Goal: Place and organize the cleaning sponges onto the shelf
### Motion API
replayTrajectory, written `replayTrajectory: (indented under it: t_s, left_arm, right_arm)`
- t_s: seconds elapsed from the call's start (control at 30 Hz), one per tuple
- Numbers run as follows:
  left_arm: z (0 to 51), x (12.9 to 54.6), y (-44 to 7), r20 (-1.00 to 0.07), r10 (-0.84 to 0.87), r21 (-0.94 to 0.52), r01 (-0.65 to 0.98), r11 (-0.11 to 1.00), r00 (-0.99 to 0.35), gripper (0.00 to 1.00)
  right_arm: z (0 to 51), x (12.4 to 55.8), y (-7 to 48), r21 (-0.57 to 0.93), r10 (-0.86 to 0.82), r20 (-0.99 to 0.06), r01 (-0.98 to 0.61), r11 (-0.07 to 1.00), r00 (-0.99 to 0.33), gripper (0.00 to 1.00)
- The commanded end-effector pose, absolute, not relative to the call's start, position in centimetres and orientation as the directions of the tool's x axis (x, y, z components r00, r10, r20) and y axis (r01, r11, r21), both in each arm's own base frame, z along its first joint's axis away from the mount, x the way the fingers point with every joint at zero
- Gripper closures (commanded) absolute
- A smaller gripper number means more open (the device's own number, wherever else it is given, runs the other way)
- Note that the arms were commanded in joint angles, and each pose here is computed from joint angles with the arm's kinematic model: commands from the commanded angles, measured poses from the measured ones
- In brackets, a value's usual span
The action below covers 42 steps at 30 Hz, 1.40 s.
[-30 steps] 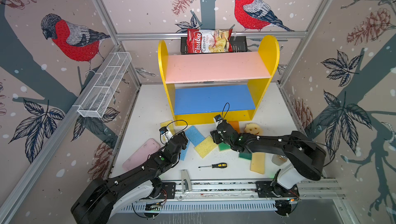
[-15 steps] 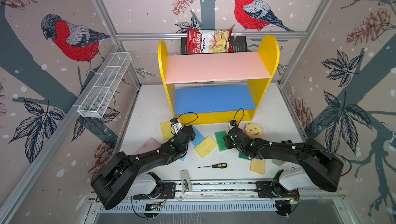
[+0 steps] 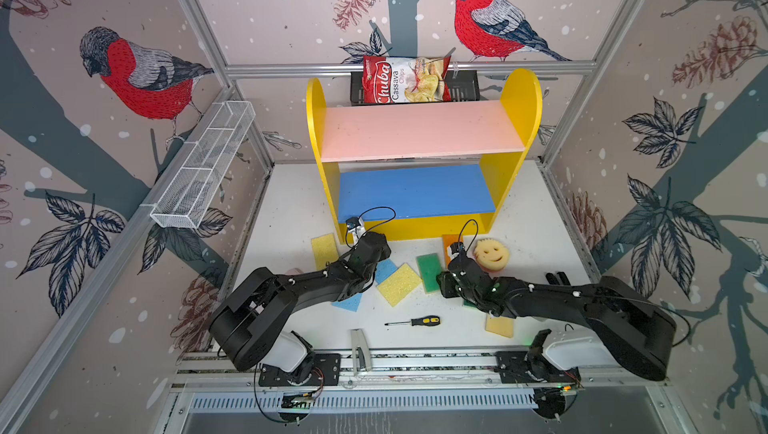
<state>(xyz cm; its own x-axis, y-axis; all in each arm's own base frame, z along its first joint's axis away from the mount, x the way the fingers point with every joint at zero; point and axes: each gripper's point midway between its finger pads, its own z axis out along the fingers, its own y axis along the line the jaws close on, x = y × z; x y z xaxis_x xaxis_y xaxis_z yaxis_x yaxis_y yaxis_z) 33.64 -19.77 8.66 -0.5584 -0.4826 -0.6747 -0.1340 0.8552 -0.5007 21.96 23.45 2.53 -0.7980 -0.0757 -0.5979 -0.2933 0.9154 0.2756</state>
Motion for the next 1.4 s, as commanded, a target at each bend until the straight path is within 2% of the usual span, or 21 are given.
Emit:
replayTrajectory:
  t_s: [0.0,0.1,0.33,0.57,0.73,0.93,1.2,1.37]
  left_arm:
    - [8.4,33.7,-19.8,-0.669,-0.474,-0.489,-0.142,0.861,-0.573,0.42]
    - [8.6,33.9,-20.1,-0.669,-0.480,-0.500,-0.135,0.856,-0.568,0.42]
    - [8.8,34.5,-21.3,-0.659,-0.470,-0.511,-0.110,0.853,-0.587,0.42]
    - [9.9,34.2,-23.3,-0.620,-0.458,-0.564,-0.043,0.824,-0.637,0.43]
    - [9.9,33.2,-23.7,-0.564,-0.486,-0.612,-0.056,0.789,-0.668,0.31]
    - [10.6,31.5,-24.6,-0.489,-0.529,-0.729,-0.008,0.684,-0.694,0.29]
    - [10.1,30.4,-25.7,-0.426,-0.531,-0.789,0.013,0.614,-0.732,0.40]
    - [11.2,30.4,-26.1,-0.421,-0.540,-0.811,0.036,0.584,-0.729,0.66]
  right_arm:
    - [2.1,21.7,24.0,0.292,-0.077,-0.580,-0.295,0.910,-0.811,0.65]
    - [2.3,22.2,24.4,0.281,-0.087,-0.586,-0.302,0.911,-0.806,0.81]
    - [5.9,23.8,24.2,0.263,-0.046,-0.681,-0.302,0.916,-0.731,0.98]
    - [10.1,25.5,26.3,0.285,-0.024,-0.756,-0.362,0.887,-0.654,0.99]
    - [11.1,26.4,28.9,0.338,-0.005,-0.763,-0.405,0.849,-0.647,1.00]
    - [12.2,26.6,32.1,0.407,0.003,-0.766,-0.482,0.776,-0.643,1.00]
    - [12.4,25.8,35.3,0.462,-0.050,-0.749,-0.574,0.676,-0.661,1.00]
    - [12.6,25.3,35.9,0.495,-0.046,-0.740,-0.589,0.639,-0.672,1.00]
